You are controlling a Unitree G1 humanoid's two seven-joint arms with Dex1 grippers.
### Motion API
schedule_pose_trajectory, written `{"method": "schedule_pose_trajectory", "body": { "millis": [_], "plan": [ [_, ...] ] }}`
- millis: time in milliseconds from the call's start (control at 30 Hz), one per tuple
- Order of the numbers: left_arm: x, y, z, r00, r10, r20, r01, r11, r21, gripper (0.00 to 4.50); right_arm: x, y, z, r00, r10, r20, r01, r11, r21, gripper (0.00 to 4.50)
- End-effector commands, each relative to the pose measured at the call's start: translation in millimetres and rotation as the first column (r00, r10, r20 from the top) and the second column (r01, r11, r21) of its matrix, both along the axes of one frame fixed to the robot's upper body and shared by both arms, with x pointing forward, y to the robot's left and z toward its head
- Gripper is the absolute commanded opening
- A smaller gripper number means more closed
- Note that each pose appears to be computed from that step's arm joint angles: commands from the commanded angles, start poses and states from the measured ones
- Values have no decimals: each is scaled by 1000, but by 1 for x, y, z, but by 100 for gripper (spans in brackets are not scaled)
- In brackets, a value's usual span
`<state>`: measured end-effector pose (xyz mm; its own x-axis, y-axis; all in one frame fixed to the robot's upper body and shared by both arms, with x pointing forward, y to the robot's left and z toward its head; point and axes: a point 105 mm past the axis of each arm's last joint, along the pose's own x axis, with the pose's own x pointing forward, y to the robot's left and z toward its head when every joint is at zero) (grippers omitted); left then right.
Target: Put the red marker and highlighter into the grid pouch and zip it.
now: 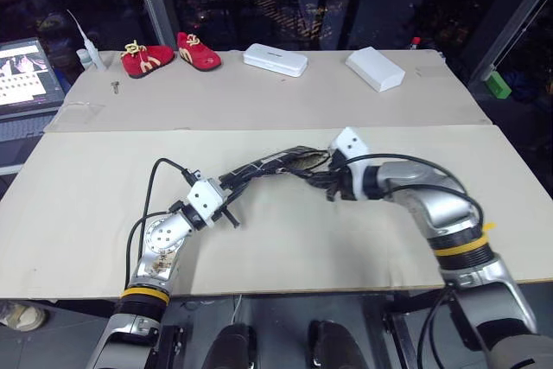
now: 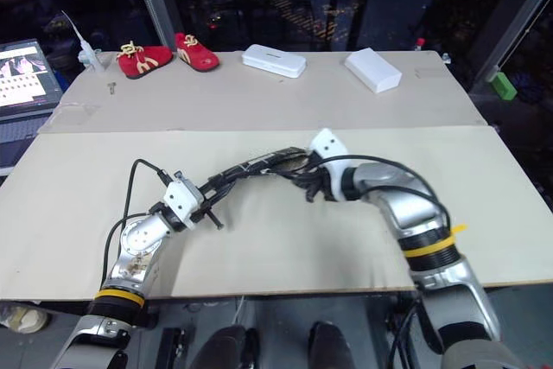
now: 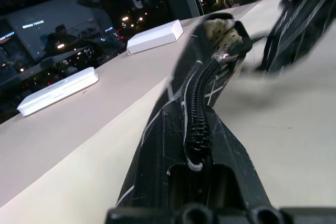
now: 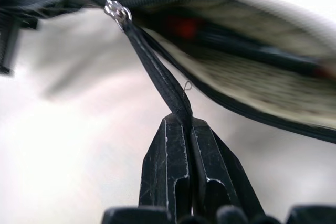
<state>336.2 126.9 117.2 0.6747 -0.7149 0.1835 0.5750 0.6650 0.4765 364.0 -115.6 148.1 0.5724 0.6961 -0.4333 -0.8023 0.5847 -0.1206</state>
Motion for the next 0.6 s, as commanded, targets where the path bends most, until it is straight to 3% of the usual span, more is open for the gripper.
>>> {"method": "schedule_pose_trajectory", "body": {
  "millis": [33, 600],
  "plan": [
    [-2, 2, 11, 999, 6, 52, -6, 1000, -2, 0, 16, -36, 23, 991, -96, 98, 99, 995, -22, 3],
    [-3, 5, 7, 999, 18, 46, -18, 1000, 3, 0, 42, -78, 22, 964, -214, 160, 225, 973, -56, 3]
  ]
}}
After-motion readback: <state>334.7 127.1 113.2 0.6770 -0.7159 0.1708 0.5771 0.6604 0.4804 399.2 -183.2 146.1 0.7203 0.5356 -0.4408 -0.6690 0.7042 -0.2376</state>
